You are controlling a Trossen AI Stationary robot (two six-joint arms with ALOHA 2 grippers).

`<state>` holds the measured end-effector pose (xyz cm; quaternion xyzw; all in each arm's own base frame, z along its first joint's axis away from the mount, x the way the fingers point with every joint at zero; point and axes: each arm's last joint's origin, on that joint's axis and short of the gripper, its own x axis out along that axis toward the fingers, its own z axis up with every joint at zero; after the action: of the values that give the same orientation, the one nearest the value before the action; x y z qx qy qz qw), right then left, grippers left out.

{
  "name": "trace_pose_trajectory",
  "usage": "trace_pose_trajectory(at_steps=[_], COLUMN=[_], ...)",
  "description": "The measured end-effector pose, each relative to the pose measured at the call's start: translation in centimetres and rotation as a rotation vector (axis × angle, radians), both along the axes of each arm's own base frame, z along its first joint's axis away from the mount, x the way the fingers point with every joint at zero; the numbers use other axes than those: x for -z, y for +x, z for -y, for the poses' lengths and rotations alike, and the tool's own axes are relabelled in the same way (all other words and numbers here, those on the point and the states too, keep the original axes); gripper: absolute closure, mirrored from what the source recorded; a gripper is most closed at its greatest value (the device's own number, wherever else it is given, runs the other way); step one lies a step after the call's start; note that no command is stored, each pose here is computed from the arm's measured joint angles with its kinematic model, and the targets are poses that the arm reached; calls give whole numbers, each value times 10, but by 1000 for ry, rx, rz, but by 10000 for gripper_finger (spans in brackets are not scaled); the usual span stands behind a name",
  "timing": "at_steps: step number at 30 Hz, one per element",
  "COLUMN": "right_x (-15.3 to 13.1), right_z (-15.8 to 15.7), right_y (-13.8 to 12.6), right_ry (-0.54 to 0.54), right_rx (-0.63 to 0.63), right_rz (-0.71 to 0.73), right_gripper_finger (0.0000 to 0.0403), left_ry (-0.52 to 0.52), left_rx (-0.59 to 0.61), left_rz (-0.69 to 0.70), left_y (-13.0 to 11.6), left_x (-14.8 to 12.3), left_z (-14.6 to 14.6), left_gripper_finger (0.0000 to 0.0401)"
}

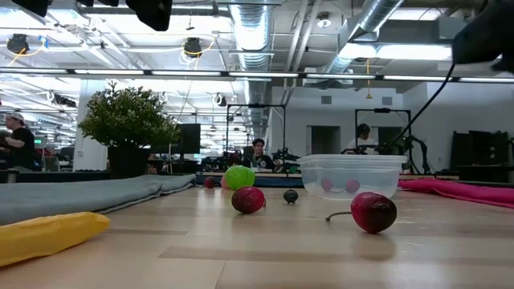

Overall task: Pick and placing Produce into tupperware
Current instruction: Put the green starfruit into the transparent bin

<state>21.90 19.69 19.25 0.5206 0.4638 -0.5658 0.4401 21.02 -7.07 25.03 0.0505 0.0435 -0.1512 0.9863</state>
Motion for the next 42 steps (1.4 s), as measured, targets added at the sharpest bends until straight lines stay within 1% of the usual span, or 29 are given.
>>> trace_pose_trajectory(at_steps=[3,5,16,18,23,26,34,42], right_x=[8,13,15,20,37,41,41,41], right_z=[4,4,4,7,11,11,10,10], right_y=[0,0,-3,-3,-1,-4,-5,-5], right_ry=[6,34,41,43,88,93,90,92], right_rx=[9,12,29,37,50,41,38,31], right_rz=[1,-8,-34,-34,9,15,11,12], right_gripper_finger=[70,69,73,73,72,76,112,168], left_ry=[0,0,1,1,4,6,6,6], left_rx=[1,0,0,0,0,1,1,0], left_rz=[0,0,0,-2,-7,-8,-7,-6], left_y=[0,0,0,0,0,0,0,0], left_x=[0,0,0,0,1,1,1,1], left_z=[0,0,0,0,0,0,0,0], left_gripper_finger=[234,234,234,234,234,234,234,234])
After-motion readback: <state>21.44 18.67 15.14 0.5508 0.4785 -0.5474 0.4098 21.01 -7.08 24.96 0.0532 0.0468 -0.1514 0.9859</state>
